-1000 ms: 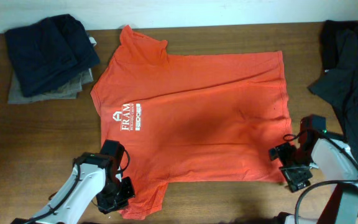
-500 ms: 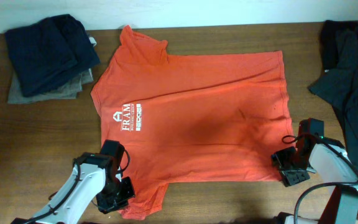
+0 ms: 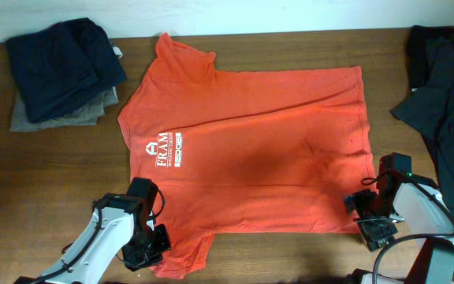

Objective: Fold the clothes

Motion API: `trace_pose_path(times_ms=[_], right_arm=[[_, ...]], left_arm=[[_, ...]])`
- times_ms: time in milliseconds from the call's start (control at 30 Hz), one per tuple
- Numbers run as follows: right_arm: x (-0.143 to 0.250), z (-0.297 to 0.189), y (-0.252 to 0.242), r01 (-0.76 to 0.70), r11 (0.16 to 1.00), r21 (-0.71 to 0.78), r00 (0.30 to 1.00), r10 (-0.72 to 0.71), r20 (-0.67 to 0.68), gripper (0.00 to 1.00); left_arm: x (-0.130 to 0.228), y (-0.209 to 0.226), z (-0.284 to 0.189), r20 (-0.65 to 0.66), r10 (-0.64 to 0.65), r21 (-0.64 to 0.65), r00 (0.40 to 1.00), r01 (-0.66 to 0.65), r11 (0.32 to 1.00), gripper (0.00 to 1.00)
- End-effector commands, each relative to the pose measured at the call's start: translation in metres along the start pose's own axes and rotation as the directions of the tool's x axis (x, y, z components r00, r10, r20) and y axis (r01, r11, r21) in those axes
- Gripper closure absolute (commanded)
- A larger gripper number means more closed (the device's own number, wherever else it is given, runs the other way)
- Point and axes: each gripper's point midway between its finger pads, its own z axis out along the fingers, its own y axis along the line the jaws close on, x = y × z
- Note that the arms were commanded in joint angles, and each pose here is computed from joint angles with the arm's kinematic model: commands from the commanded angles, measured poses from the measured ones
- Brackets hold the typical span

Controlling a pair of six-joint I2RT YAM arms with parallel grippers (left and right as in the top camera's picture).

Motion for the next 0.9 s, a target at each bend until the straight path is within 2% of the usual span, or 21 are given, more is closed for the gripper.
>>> trace_pose_path(times_ms=[0, 100, 200, 300, 467, 600, 867], right_arm=[[0.001, 0.007, -0.016, -0.011, 0.997, 0.077, 1.000, 0.011, 0.003, 0.02], [0.001, 0.000, -0.026, -0.012, 0.993, 0.114, 1.000, 0.009, 0.023, 0.03], [-0.002, -0.008, -0.039, -0.074, 0.986, 0.151, 0.995, 0.063, 0.073, 0.02], [-0.010, -0.009, -0.036, -0.098, 0.987, 0.126, 0.992, 0.087, 0.091, 0.10], [-0.024, -0.009, -0.042, -0.156, 0.981, 0.114, 0.982, 0.142, 0.121, 0.07], [-0.030, -0.009, -0.041, -0.091, 0.990, 0.105, 0.990, 0.078, 0.118, 0.09], [-0.029, -0.006, -0.026, -0.054, 0.998, 0.037, 0.994, 0.051, 0.096, 0.18]], left_arm=[[0.000, 0.001, 0.000, 0.010, 0.007, -0.008, 1.000, -0.007, 1.000, 0.99], [0.000, 0.001, 0.000, 0.010, 0.007, -0.008, 1.000, -0.007, 1.000, 0.99], [0.000, 0.001, 0.000, 0.010, 0.007, -0.008, 1.000, -0.007, 1.000, 0.99], [0.000, 0.002, 0.000, 0.010, 0.007, -0.008, 1.000, -0.007, 1.000, 0.99], [0.000, 0.002, 0.000, 0.010, 0.007, -0.008, 1.000, -0.007, 1.000, 0.99], [-0.001, 0.001, 0.000, 0.011, 0.007, -0.008, 1.000, -0.007, 1.000, 0.99], [-0.001, 0.001, 0.000, 0.013, 0.007, -0.007, 1.000, -0.007, 1.000, 0.99]])
